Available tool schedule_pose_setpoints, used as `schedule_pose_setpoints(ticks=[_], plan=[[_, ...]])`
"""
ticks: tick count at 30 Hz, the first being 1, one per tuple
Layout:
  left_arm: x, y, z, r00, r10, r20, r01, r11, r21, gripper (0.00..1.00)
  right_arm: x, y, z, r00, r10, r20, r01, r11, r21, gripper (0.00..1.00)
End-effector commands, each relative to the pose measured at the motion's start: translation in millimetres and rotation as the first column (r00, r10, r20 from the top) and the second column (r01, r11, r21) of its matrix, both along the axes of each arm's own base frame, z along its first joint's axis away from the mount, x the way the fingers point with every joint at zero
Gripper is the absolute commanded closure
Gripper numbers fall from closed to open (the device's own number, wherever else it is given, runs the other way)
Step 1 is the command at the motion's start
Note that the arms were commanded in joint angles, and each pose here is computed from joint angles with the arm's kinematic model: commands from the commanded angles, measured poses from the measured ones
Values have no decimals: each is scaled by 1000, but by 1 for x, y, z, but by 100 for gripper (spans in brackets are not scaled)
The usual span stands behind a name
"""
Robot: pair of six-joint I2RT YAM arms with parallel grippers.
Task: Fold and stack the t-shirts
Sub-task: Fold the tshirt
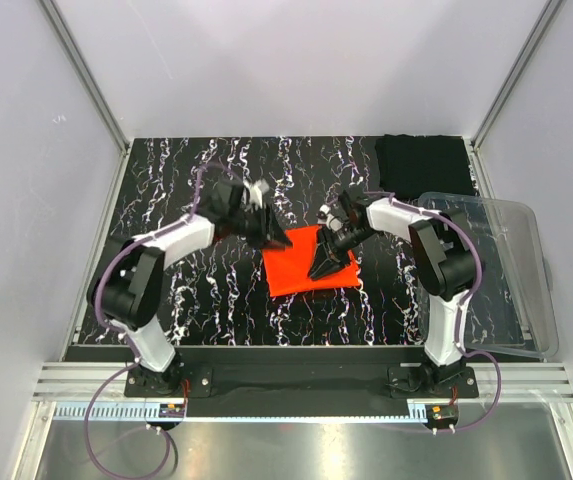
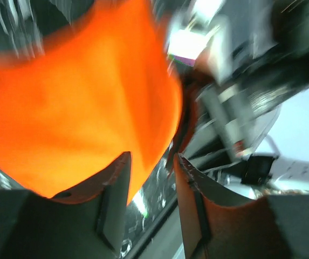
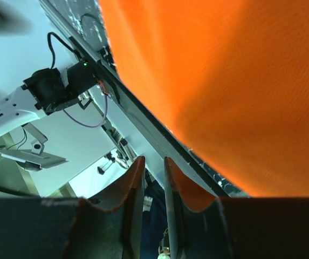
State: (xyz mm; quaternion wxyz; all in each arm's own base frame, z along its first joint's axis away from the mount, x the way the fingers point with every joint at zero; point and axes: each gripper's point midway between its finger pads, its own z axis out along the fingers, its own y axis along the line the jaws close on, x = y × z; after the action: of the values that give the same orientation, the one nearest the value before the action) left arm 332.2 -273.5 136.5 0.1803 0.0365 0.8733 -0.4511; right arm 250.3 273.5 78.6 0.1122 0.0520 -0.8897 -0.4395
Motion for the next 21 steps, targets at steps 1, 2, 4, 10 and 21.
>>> schedule_pose_setpoints(ticks=[1,2,4,10,21], plan=[[-26,1,-55,989,16,-144,-14,1000,10,59,1,1,-20,999,-17,-27,17,1000,-8,73],[-33,6,-71,986,27,-166,-20,999,44,59,-4,-3,-30,999,-21,-33,19,999,-37,73],[-38,13,-88,983,25,-184,-9,996,85,60,-5,-7,-40,999,-32,-25,31,998,-55,73],[-37,26,-80,992,-13,-123,35,983,181,60,-19,-24,-51,997,-66,-26,62,989,-133,73],[-48,-23,-18,989,-124,-79,127,992,23,56,-3,-46,-8,982,-190,21,191,979,-66,70]])
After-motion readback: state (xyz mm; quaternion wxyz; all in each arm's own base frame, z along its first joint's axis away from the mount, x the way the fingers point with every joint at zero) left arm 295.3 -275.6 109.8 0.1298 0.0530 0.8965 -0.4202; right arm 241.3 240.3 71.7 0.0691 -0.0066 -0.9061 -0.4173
